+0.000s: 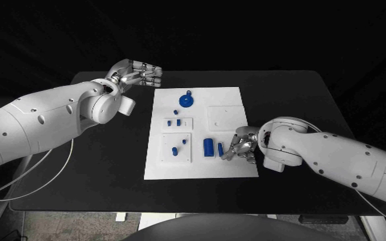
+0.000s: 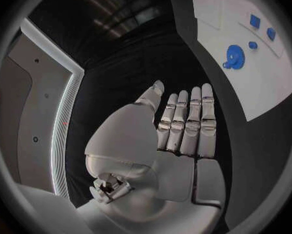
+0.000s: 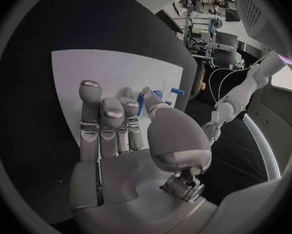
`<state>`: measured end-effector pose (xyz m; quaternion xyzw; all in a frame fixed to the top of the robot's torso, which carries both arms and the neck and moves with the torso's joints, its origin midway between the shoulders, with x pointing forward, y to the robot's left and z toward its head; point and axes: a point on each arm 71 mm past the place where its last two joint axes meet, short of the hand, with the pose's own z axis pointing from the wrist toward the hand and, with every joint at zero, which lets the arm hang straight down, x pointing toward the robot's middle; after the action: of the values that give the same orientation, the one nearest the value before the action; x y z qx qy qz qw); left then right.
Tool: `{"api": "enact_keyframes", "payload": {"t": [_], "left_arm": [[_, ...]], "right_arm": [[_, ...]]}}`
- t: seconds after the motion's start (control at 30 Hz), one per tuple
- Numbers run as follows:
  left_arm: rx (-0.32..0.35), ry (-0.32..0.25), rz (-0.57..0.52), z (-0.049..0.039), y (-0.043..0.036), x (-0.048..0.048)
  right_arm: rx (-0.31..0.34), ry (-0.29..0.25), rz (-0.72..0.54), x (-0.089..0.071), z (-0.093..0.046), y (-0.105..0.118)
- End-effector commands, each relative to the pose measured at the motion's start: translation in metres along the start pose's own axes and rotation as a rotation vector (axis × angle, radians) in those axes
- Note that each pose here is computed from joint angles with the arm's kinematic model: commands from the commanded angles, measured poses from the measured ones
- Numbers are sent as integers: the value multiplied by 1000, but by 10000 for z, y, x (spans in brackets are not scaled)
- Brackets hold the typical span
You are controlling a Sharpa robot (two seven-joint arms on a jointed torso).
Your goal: Assemble the parts on the task board
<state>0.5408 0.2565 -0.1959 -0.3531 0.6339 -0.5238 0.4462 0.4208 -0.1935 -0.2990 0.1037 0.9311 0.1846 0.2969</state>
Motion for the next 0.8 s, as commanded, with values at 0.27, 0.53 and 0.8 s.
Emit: {"api": "enact_keyframes", "payload": {"t": [0.27, 0.53, 0.8], "left_arm": [[5, 17, -8, 6, -5, 24], [2, 20, -9, 7, -1, 28], [-2, 22, -9, 6, 5, 27]], "right_arm": [[35, -30, 0, -1, 43, -3], [58, -11, -13, 12, 80, -1], [102, 38, -44, 37, 105, -47]]}}
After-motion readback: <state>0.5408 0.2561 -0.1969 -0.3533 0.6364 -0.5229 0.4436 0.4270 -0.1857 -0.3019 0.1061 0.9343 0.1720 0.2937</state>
